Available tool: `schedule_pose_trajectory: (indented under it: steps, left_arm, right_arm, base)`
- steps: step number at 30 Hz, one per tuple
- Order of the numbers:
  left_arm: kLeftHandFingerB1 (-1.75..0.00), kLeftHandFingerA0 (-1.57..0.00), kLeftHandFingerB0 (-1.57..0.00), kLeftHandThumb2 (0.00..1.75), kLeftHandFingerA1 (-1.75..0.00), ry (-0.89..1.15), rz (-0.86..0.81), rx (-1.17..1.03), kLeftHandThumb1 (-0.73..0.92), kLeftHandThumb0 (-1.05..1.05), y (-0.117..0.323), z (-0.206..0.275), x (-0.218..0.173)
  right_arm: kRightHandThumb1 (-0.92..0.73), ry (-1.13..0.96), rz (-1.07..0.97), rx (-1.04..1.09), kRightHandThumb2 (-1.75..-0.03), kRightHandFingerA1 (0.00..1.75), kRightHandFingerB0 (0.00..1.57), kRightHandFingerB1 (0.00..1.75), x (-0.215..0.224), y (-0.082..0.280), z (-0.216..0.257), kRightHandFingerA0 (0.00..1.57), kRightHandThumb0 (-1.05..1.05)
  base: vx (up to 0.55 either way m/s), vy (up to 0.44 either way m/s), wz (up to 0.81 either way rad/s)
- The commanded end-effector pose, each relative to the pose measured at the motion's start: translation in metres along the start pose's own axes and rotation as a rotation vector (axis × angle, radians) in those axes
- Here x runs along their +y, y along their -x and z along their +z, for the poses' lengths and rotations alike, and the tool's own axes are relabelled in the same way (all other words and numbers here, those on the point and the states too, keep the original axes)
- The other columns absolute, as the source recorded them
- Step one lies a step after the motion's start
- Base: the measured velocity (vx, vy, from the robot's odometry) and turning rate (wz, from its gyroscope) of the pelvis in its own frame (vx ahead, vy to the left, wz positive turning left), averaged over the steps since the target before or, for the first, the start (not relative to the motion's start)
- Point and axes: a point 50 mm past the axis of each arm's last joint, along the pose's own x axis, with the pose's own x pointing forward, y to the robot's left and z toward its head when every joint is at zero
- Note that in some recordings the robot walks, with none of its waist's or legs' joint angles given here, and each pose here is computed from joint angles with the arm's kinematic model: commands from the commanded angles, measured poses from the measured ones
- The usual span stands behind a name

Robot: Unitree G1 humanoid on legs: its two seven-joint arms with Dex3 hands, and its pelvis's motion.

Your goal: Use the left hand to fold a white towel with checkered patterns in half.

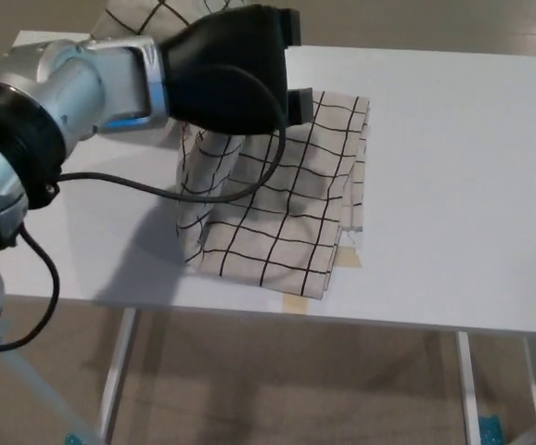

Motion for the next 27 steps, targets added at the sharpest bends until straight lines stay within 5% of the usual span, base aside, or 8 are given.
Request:
schedule_pose_trajectory:
  steps: [1, 2, 6, 7, 8, 9, 11, 27]
  left_arm:
    - [-1.71, -0.91, -0.76, 0.56, -1.75, 0.274, 0.007, -0.257, 0.52, -0.38, -0.033, 0.073, 0.005]
    - [-1.72, -0.91, -0.76, 0.56, -1.75, 0.325, -0.002, -0.277, 0.52, -0.37, -0.036, 0.087, 0.004]
    - [-1.72, -0.91, -0.76, 0.56, -1.75, 0.394, -0.023, -0.279, 0.52, -0.42, -0.039, 0.103, 0.003]
    - [-1.08, -0.83, -0.88, 0.58, -1.42, 0.481, -0.083, -0.242, 0.60, -0.48, -0.041, 0.112, 0.001]
    - [-1.08, -0.83, -0.88, 0.58, -1.42, 0.547, -0.128, -0.221, 0.60, -0.48, -0.043, 0.118, 0.001]
    - [-0.34, -0.47, -0.47, 0.61, -0.55, 0.659, -0.261, -0.150, 0.67, -0.63, -0.049, 0.123, 0.000]
    - [-0.41, -0.06, -0.12, 0.89, -0.36, 0.882, -0.473, -0.060, 0.56, -0.81, -0.053, 0.130, -0.002]
    - [-0.23, 0.00, 0.00, 0.91, -0.07, 1.273, -0.593, 0.113, 0.48, -0.81, -0.048, 0.105, 0.007]
  right_arm:
    - [-0.62, 0.496, 0.031, -0.253, -0.58, 0.80, 0.74, 0.62, -0.074, -0.035, 0.118, 0.50, -0.40]
    - [-0.62, -0.071, 0.152, 0.082, -0.58, 0.75, 0.72, 0.61, 0.057, -0.001, -0.017, 0.51, -0.41]
    - [-0.62, -0.086, 0.182, 0.062, -0.58, 0.75, 0.71, 0.60, 0.054, 0.001, -0.010, 0.51, -0.41]
    - [-0.60, -0.076, 0.185, 0.058, -0.58, 0.71, 0.71, 0.60, 0.054, 0.000, -0.010, 0.52, -0.41]
    - [-0.60, -0.069, 0.186, 0.055, -0.58, 0.71, 0.71, 0.60, 0.054, -0.001, -0.009, 0.52, -0.41]
    - [-0.60, -0.068, 0.190, 0.054, -0.58, 0.68, 0.71, 0.59, 0.055, -0.002, -0.008, 0.51, -0.41]
    - [-0.60, -0.073, 0.197, 0.053, -0.58, 0.69, 0.71, 0.59, 0.056, -0.004, -0.007, 0.50, -0.41]
    - [-0.60, -0.022, 0.212, 0.044, -0.57, 0.73, 0.65, 0.55, 0.056, -0.003, -0.009, 0.48, -0.48]
  base:
    - [0.00, 0.000, 0.00]
    - [0.00, 0.000, 0.00]
    - [0.00, 0.000, 0.02]
    - [0.00, 0.000, 0.00]
    - [0.00, 0.000, 0.06]
    - [0.00, 0.000, 0.00]
    - [0.00, 0.000, 0.00]
    - [0.00, 0.000, 0.00]
